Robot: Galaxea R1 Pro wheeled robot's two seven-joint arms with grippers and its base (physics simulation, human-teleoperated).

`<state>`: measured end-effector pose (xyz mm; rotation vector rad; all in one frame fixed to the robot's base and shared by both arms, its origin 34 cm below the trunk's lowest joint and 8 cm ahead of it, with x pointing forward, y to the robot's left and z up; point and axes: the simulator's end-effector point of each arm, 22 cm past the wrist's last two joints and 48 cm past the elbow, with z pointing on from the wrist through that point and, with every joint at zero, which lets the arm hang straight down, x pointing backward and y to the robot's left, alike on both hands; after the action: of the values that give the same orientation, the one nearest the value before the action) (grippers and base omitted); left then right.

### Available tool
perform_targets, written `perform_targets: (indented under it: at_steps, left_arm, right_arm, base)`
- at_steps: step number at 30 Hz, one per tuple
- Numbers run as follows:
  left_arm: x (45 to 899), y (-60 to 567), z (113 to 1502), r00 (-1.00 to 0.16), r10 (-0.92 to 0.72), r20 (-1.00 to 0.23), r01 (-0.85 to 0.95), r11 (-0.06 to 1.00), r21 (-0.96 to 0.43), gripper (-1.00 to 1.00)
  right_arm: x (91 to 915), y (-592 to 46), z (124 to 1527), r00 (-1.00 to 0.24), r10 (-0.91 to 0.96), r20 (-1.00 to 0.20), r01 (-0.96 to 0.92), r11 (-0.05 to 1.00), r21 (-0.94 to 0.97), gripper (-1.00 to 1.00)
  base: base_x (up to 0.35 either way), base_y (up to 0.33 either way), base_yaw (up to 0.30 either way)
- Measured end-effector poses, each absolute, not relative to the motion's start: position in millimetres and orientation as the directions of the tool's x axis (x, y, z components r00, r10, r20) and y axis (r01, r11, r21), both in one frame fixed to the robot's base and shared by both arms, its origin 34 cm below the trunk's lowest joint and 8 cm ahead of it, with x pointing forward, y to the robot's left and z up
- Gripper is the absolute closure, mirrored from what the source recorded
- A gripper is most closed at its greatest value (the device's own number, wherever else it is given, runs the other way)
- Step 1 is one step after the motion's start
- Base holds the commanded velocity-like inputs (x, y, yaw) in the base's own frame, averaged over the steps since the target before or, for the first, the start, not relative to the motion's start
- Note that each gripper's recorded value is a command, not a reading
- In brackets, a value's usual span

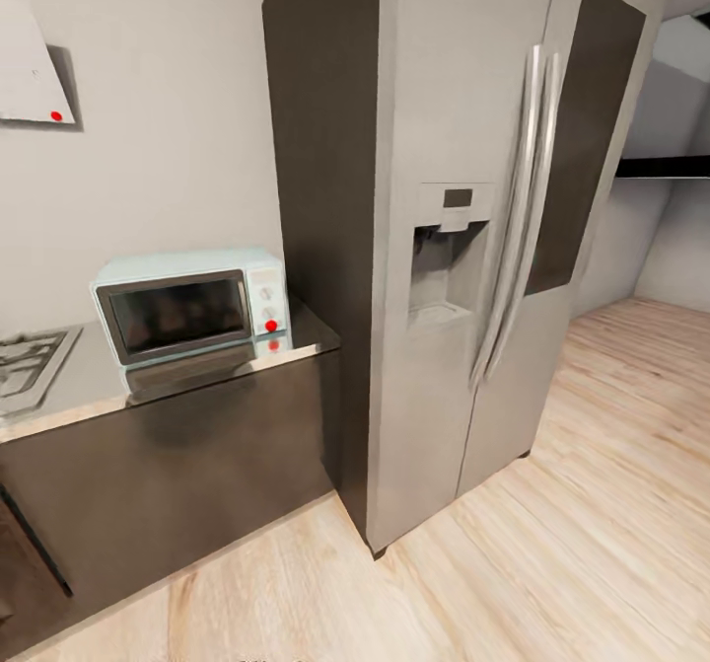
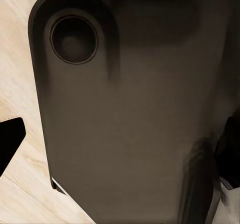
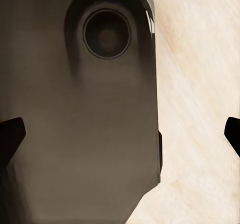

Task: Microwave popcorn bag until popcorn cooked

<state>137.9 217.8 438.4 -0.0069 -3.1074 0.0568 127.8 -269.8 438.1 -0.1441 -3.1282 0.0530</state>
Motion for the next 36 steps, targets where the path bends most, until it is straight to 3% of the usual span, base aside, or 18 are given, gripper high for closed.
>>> perform_targets:
  at_steps: [6, 15, 36]
  left_arm:
    - [137.1, 217.5, 438.4, -0.999, -0.004, 0.036, -0.005, 0.999, -0.036, -1.0]
    - [146.8, 218.0, 438.2, -0.99, -0.143, -0.004, -0.143, 0.989, -0.036, -1.0]
    - [141.7, 216.9, 438.2, -0.988, -0.154, 0.009, -0.154, 0.987, -0.036, -1.0]
  right_arm:
    - [127.2, -268.7, 438.0, -0.996, 0.085, 0.01, 0.084, 0.996, -0.032, -1.0]
    - [124.3, -267.5, 438.1, -0.998, 0.06, 0.021, 0.06, 0.998, -0.024, -1.0]
    - [132.0, -270.1, 438.3, -0.998, 0.066, -0.023, 0.066, 0.997, -0.033, -1.0]
  base:
    - [0.0, 0.0, 0.274]
    - [0.0, 0.0, 0.274]
    - [0.0, 0.0, 0.27]
